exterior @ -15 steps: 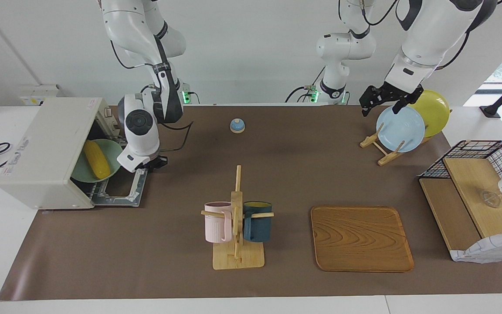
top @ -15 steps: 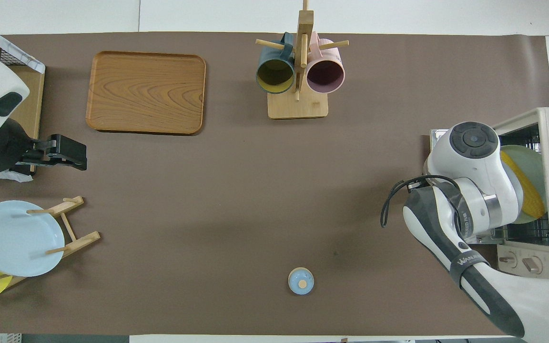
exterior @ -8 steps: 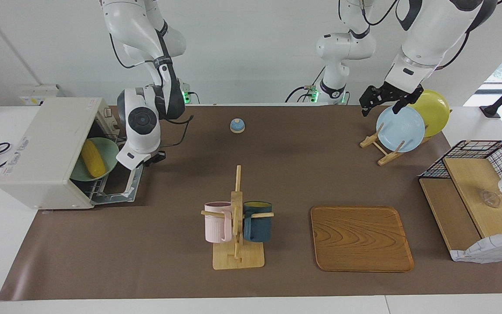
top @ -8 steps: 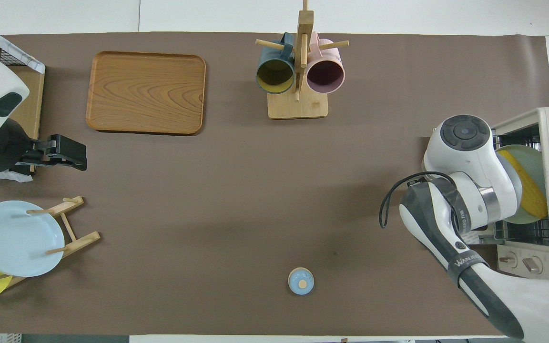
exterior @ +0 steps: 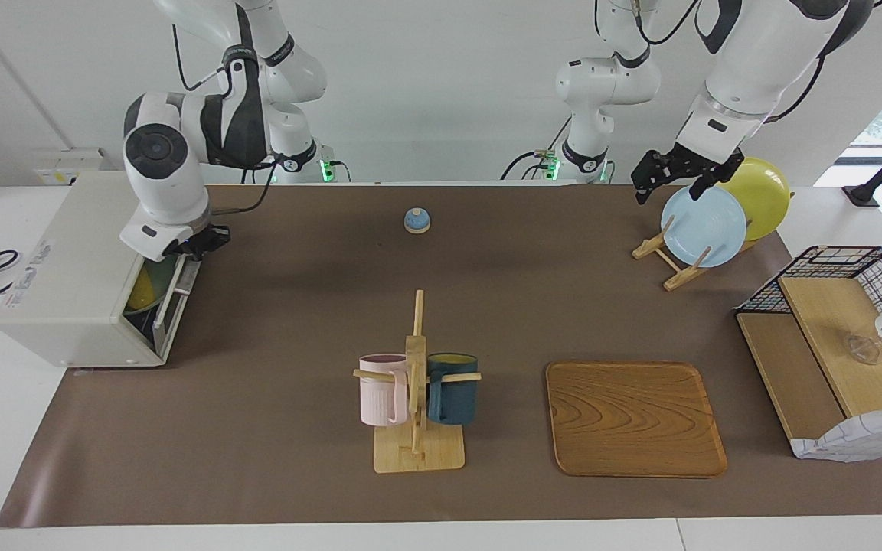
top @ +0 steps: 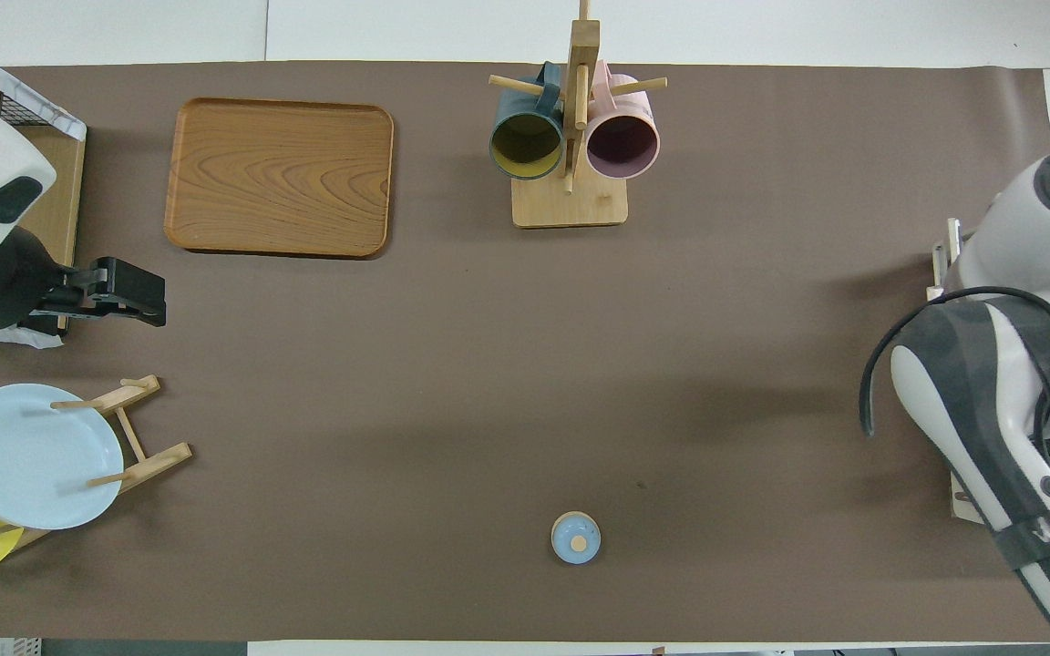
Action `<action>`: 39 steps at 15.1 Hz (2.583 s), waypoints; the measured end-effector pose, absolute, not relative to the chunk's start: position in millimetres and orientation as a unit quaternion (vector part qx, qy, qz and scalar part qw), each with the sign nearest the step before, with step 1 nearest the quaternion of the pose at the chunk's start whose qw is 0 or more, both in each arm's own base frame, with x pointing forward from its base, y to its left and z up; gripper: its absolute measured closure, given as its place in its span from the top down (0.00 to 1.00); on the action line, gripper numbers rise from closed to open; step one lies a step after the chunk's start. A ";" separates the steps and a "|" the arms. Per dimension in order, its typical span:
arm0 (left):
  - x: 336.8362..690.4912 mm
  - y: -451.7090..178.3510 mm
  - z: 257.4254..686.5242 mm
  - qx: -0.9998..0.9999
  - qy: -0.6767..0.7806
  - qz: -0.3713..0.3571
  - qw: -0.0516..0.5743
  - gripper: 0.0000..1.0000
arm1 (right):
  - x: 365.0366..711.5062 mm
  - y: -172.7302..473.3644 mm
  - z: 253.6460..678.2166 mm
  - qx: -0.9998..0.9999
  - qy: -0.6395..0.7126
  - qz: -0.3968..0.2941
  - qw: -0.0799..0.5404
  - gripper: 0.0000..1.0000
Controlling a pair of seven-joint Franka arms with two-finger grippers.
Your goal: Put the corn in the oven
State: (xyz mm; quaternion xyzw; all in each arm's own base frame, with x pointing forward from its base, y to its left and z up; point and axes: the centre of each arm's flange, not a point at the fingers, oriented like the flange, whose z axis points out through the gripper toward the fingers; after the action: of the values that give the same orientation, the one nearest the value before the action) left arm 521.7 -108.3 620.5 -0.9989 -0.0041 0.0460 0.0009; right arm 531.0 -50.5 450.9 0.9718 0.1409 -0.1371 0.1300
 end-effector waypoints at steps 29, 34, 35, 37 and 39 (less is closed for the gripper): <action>521.7 -108.3 620.5 -0.999 -0.004 0.046 0.001 1.00 | 545.1 -46.3 628.2 0.993 0.054 -0.101 0.021 1.00; 521.7 -108.3 620.5 -0.999 -0.004 0.046 0.001 1.00 | 547.4 -38.0 628.9 0.995 0.047 -0.090 -0.006 1.00; 521.7 -108.3 620.5 -0.999 -0.004 0.046 0.001 1.00 | 549.0 -36.8 629.8 0.995 0.048 -0.084 -0.007 1.00; 521.7 -108.3 620.5 -0.999 -0.004 0.046 0.001 1.00 | 549.6 -30.5 630.8 0.995 0.052 -0.081 -0.007 1.00; 521.7 -108.3 620.5 -0.999 -0.004 0.046 0.001 1.00 | 548.5 -26.6 633.4 0.995 0.054 -0.079 -0.006 1.00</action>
State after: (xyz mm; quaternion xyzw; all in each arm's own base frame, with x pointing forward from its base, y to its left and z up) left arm 521.7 -108.3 620.5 -0.9989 -0.0041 0.0460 0.0009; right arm 548.5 -26.6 633.4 0.9954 0.0539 -0.0789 -0.0059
